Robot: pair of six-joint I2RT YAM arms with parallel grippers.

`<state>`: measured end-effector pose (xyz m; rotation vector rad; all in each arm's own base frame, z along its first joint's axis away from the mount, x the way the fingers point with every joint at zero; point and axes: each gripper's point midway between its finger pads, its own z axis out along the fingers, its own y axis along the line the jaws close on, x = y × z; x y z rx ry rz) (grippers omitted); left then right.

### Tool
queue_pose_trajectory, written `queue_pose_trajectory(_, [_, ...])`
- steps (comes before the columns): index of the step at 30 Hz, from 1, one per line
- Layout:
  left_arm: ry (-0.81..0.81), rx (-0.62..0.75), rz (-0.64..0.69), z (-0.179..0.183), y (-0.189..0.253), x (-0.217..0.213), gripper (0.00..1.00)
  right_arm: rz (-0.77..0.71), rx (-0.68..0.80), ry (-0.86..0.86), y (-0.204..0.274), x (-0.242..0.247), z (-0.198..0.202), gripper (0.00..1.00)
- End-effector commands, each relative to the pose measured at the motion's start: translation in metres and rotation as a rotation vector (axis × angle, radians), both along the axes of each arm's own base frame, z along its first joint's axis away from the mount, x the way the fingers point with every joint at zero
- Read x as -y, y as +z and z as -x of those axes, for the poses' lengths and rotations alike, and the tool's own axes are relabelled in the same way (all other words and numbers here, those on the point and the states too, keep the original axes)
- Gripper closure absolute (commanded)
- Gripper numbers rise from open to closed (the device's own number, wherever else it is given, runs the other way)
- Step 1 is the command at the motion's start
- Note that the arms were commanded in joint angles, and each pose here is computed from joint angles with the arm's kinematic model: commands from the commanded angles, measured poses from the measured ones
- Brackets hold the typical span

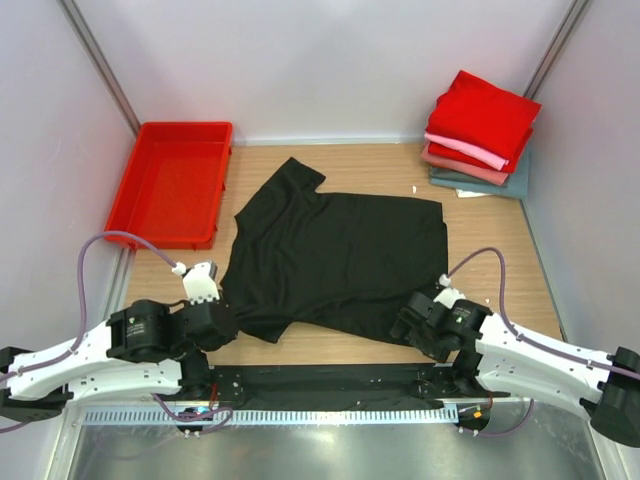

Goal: Fold and stack the t-shirts
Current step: Fold the tshirt

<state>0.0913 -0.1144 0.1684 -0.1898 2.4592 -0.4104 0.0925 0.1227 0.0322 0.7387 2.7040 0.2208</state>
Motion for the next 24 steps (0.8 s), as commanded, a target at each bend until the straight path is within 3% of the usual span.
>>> queue_pose_trajectory(1, [0.076, 0.017, -0.091, 0.000, 0.003, -0.041, 0.96, -0.001, 0.019, -0.181, -0.003, 0.013, -0.003, 0.09])
queue_pose_trajectory(6, [0.158, 0.076, 0.079, -0.003, 0.017, -0.062, 0.99, -0.176, 0.139, -0.371, 0.010, 0.018, -0.016, 0.13])
queue_pose_trajectory(9, [0.173, 0.092, 0.161, -0.002, 0.020, -0.067, 0.99, -0.176, 0.142, -0.403, 0.007, 0.021, -0.017, 0.15])
queue_pose_trajectory(13, [0.171, 0.083, 0.136, -0.002, 0.018, -0.067, 0.99, -0.112, 0.117, -0.397, -0.002, 0.023, -0.016, 0.17])
queue_pose_trajectory(24, [0.168, 0.083, 0.078, -0.004, 0.018, -0.064, 0.98, -0.040, -0.058, -0.153, -0.008, 0.001, 0.011, 0.25])
